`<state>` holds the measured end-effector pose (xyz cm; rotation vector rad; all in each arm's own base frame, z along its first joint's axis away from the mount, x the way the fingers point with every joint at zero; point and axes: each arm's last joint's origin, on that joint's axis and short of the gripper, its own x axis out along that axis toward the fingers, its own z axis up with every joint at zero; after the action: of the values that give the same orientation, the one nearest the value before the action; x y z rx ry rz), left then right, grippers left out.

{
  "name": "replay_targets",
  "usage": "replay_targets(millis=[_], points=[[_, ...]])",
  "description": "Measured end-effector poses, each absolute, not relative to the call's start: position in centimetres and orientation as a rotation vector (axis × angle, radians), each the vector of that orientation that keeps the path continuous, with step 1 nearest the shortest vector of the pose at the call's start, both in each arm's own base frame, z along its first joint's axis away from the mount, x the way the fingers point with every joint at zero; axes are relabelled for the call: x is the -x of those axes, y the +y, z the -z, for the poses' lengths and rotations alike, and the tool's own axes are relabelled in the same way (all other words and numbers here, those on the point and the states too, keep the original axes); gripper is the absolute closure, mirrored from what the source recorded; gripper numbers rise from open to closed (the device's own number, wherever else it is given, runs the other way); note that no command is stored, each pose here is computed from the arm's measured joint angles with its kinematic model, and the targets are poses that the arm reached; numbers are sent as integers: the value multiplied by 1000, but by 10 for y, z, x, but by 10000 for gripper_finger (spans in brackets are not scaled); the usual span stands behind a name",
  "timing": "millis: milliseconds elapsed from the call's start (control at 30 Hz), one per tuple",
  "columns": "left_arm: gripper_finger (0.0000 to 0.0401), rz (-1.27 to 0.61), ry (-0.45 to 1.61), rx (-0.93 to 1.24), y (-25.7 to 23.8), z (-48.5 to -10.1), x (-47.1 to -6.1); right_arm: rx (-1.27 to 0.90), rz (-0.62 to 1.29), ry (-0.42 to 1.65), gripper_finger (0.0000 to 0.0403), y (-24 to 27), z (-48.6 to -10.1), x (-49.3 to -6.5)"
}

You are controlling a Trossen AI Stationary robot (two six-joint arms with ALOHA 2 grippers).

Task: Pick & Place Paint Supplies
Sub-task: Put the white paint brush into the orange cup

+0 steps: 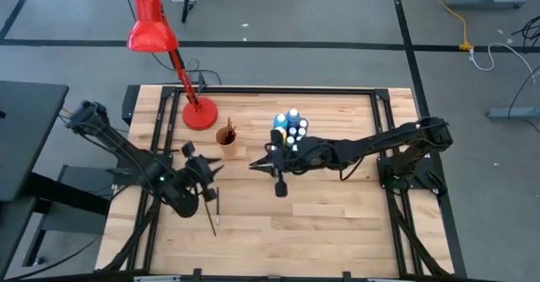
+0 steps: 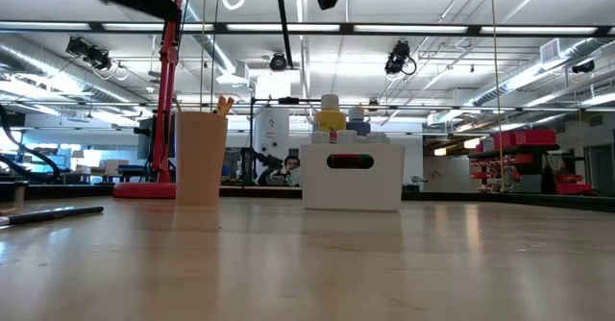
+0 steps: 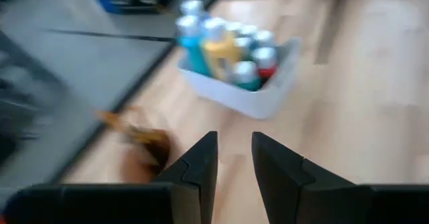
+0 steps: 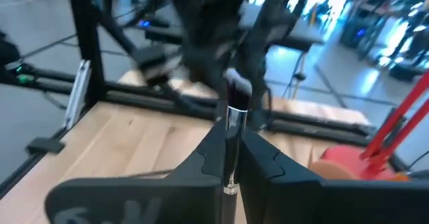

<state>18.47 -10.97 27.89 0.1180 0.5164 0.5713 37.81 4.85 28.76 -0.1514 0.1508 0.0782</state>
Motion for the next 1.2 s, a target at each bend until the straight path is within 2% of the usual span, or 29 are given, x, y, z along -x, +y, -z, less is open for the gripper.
replay_targets(millis=[200,300,400,567,767,933,1133,1200], points=[[299,-313,427,71,-109,-237,-195,161,-50,106,388,48,-292,-379],[299,-115,294,158,-108,-230,-207,168,-23,84,388,45,-294,-379],[299,19,136,107,-103,-234,-217,175,-12,84,385,43,-294,-379],[299,-50,15,-108,-88,-261,-213,152,-9,80,388,43,-294,-380],[298,-160,-46,-133,-69,-283,-198,149,-10,73,388,43,-295,-380],[298,-131,-7,-21,-64,-272,-210,141,-6,11,388,43,-301,-380],[298,-246,55,-18,-57,-251,-231,140,-1,3,388,41,-301,-381],[298,-223,52,-25,-55,-247,-236,141,-1,8,388,41,-300,-381]])
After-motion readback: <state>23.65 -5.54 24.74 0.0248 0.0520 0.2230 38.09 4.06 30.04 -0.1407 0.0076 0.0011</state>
